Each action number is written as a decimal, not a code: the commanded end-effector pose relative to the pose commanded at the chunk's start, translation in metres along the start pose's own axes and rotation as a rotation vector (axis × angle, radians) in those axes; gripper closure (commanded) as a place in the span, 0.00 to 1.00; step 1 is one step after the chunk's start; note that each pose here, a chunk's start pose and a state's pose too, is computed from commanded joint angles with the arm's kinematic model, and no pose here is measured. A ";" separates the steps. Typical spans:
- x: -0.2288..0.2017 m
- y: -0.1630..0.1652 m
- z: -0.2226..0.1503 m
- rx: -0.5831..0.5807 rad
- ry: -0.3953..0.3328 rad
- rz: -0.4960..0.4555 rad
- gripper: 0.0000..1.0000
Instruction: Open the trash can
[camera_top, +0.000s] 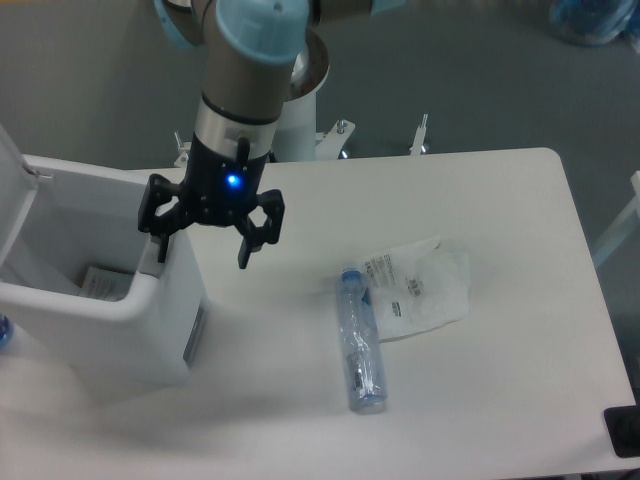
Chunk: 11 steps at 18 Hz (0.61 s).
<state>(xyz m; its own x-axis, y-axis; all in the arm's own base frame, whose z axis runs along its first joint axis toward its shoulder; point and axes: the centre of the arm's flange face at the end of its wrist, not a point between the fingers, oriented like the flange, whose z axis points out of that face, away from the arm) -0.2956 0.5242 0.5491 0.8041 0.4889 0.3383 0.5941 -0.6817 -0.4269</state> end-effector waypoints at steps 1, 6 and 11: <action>-0.013 -0.005 -0.009 0.017 -0.014 -0.007 0.00; -0.114 -0.010 -0.037 0.051 -0.095 0.052 0.00; -0.210 -0.013 -0.030 0.020 -0.139 0.175 0.00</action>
<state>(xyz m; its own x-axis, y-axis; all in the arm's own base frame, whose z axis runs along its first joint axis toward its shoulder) -0.4728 0.4144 0.5091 0.8892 0.4359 0.1391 0.4448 -0.7524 -0.4858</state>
